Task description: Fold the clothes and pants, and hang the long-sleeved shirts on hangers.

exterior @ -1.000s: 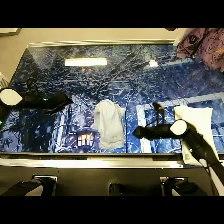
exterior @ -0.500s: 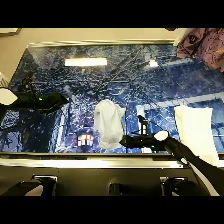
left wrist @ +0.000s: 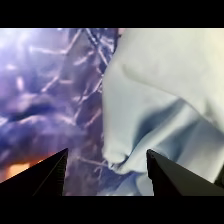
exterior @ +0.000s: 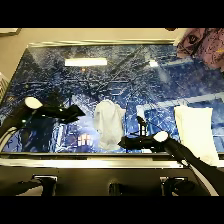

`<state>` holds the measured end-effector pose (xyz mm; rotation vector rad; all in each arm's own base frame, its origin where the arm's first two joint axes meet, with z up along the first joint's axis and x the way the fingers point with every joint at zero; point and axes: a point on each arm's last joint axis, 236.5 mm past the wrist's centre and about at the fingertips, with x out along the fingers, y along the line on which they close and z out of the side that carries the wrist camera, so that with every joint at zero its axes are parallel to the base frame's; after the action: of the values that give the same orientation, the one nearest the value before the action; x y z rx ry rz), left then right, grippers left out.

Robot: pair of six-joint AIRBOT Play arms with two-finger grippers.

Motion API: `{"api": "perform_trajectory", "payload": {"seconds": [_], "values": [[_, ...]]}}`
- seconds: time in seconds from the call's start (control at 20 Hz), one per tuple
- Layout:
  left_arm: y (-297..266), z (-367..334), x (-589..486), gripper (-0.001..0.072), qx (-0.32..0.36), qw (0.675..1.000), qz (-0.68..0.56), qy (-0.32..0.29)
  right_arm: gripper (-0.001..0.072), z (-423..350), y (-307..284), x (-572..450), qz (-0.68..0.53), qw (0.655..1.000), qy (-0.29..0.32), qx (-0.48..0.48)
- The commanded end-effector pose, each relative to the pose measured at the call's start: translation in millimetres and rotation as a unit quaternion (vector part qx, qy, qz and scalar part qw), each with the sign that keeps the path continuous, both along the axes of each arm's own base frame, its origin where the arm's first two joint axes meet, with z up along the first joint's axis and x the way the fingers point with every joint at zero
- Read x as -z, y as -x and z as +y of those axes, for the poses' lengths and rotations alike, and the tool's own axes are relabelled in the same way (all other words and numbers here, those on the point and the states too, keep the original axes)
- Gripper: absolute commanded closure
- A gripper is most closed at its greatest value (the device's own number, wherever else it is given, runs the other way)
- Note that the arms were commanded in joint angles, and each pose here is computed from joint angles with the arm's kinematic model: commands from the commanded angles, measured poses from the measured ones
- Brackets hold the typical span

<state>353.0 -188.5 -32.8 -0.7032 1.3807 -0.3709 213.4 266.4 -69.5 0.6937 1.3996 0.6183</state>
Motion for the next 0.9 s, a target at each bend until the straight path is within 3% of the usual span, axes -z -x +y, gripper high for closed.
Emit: {"api": "perform_trajectory", "payload": {"seconds": [0.0,0.15,0.3,0.4,0.5,0.65,0.85], "values": [[-11,-39,33,0.0174,-0.004,0.999,0.002,0.053,0.0680,1,7,-8,0.011,1.000,-0.006,-0.002],[-11,-61,59,0.0205,-0.013,0.996,0.032,0.088,0.0680,2,10,-9,0.022,1.000,-0.009,-0.001],[-12,-69,76,0.0396,-0.009,0.995,0.052,0.088,0.0680,2,10,-10,0.026,1.000,-0.011,0.003],[-20,-70,68,0.0692,0.000,0.995,0.033,0.091,0.0680,2,9,-13,0.021,1.000,-0.013,0.002],[-36,-63,47,0.0694,0.010,0.996,0.003,0.094,0.0681,1,0,-25,-0.012,1.000,-0.009,0.004],[-76,-20,-13,0.0696,-0.009,0.995,-0.077,0.059,0.0682,-15,-49,-71,-0.129,0.990,0.055,0.005],[-106,56,-145,0.0696,-0.018,0.975,-0.219,-0.018,0.0681,-34,-126,-208,-0.321,0.939,0.121,0.020]]}}
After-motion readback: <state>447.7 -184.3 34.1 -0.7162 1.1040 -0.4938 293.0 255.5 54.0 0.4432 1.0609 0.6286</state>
